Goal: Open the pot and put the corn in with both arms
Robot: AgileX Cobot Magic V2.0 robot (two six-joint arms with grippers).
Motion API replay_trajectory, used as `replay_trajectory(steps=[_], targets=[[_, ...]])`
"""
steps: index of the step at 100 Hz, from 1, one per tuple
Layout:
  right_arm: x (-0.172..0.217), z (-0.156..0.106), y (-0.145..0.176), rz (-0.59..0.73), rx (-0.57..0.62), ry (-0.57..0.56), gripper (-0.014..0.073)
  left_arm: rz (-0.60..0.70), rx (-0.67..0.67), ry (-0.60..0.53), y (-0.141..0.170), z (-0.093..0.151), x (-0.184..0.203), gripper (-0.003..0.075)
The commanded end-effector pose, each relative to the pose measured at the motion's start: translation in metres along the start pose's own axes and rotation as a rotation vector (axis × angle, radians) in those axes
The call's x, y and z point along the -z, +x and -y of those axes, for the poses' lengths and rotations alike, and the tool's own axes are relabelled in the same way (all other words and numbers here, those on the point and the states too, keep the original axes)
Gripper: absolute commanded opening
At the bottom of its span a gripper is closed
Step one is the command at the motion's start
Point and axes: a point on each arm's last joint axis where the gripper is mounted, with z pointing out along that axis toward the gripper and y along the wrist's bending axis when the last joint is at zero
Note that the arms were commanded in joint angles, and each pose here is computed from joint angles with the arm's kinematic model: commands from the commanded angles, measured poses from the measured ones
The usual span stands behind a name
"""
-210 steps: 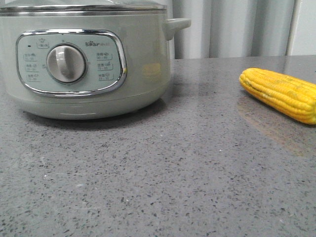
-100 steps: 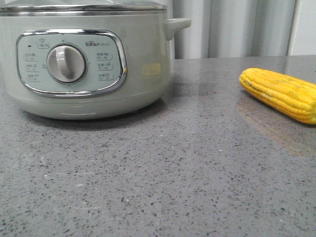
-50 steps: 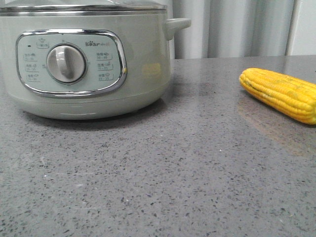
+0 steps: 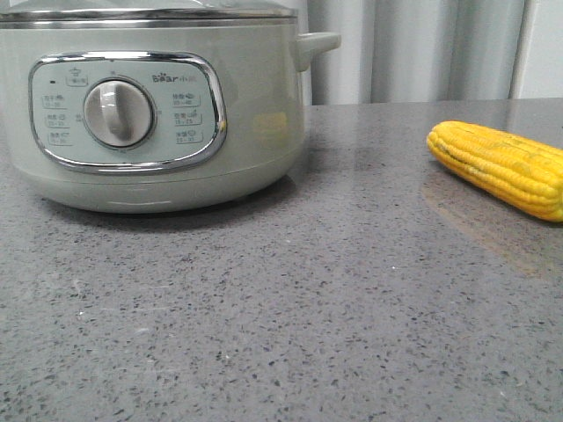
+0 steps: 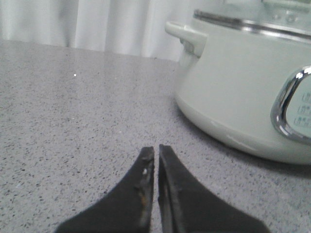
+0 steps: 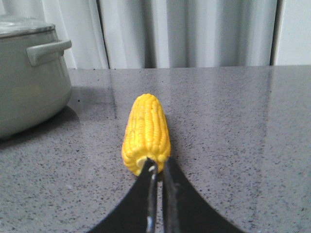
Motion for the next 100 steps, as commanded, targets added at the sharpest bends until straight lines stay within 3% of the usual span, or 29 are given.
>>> replay_trajectory(steps=[1,77,84,94,100], targets=[[0.001,0.0,0.0,0.072,-0.029,0.002,-0.0074,0.103,0.04,0.003,-0.002,-0.001,0.001,-0.0019],[0.001,0.0,0.0,0.072,-0.048,0.002,-0.0074,0.105,0.051,0.004,-0.002,-0.001,0.001,-0.0019],[0.001,0.001,-0.004,0.113,-0.114,-0.001,-0.0074,0.12,0.11,0.009,-0.004,-0.001,0.002,-0.0019],[0.003,0.004,-0.017,0.244,-0.382,0.001,-0.0074,0.188,0.284,0.014,-0.01,-0.003,0.003,-0.0018],[0.005,0.004,-0.026,0.264,-0.445,-0.005,-0.0074,0.201,0.31,0.021,-0.015,-0.001,0.004,-0.0019]])
